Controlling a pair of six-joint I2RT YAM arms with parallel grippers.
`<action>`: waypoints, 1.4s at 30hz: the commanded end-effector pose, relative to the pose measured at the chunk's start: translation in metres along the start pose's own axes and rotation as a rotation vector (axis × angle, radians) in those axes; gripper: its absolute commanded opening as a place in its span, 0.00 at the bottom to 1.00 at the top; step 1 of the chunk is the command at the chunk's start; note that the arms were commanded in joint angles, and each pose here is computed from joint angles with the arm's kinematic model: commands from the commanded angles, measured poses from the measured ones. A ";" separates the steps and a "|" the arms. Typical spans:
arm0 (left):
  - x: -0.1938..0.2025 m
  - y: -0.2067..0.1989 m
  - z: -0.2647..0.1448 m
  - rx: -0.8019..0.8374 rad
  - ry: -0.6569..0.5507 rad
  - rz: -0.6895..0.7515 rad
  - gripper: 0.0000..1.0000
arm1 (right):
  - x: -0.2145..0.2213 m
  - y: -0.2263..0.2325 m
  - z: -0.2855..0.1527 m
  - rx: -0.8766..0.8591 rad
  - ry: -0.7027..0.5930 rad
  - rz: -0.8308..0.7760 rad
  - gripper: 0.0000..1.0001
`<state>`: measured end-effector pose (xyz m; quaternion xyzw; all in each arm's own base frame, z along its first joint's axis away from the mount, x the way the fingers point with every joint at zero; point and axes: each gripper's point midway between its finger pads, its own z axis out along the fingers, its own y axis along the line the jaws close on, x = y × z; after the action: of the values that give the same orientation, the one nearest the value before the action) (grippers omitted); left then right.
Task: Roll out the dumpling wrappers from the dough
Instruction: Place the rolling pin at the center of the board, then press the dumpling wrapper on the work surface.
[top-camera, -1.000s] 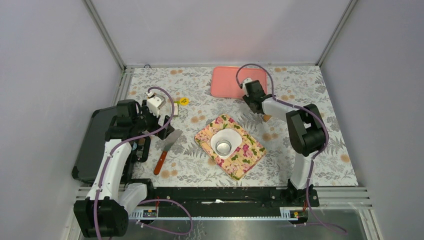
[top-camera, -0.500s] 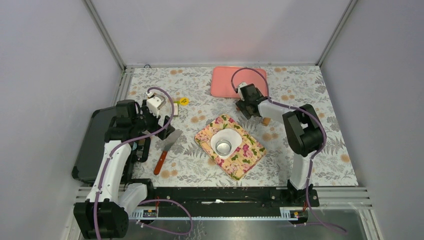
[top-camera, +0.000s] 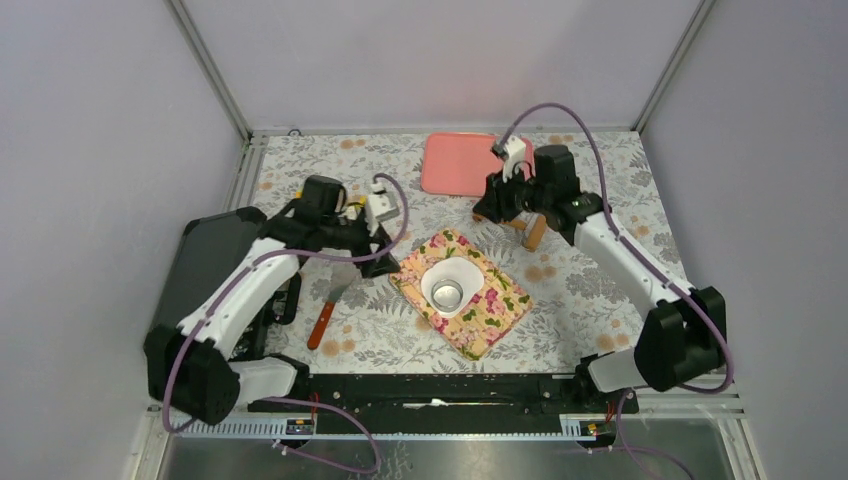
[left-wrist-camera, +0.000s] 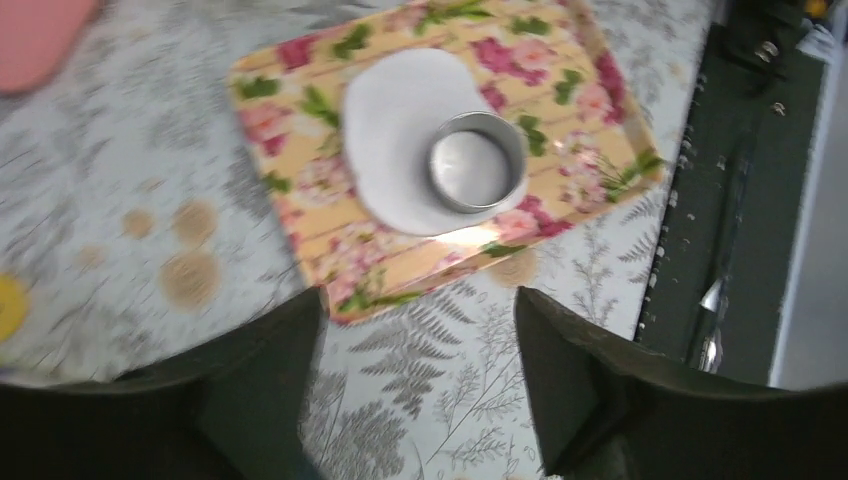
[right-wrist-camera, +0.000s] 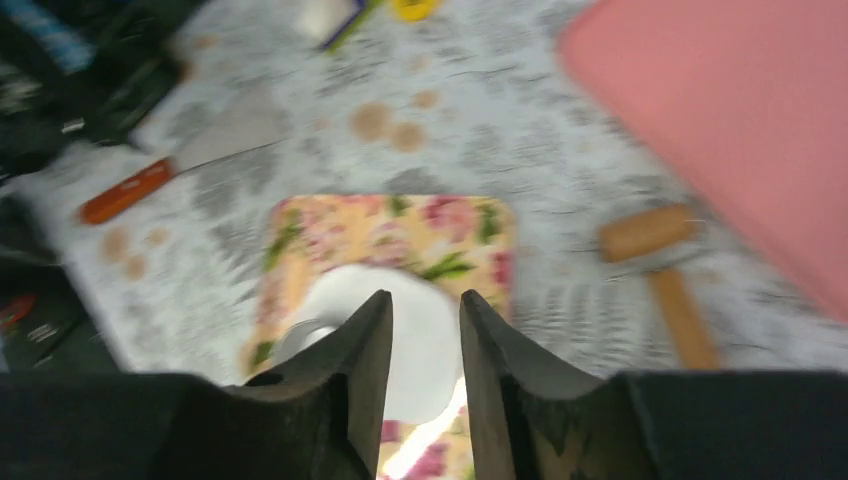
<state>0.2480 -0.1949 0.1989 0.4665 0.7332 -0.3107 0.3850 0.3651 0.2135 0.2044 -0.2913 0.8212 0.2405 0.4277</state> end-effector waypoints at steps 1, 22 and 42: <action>-0.007 -0.045 0.037 0.303 0.001 -0.031 0.47 | 0.037 0.094 -0.012 -0.520 -0.012 0.258 0.26; 0.045 -0.083 0.131 0.553 0.176 -0.272 0.00 | 0.142 0.117 0.020 -0.699 0.231 0.644 0.00; 0.104 -0.060 0.163 0.400 0.360 -0.412 0.00 | 0.207 0.110 0.043 -0.603 0.445 0.734 0.00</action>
<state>0.1996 -0.3081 0.0562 0.4236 0.7681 -0.4736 0.0799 0.2192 0.2688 0.0465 -0.1391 0.8110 0.5673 0.0322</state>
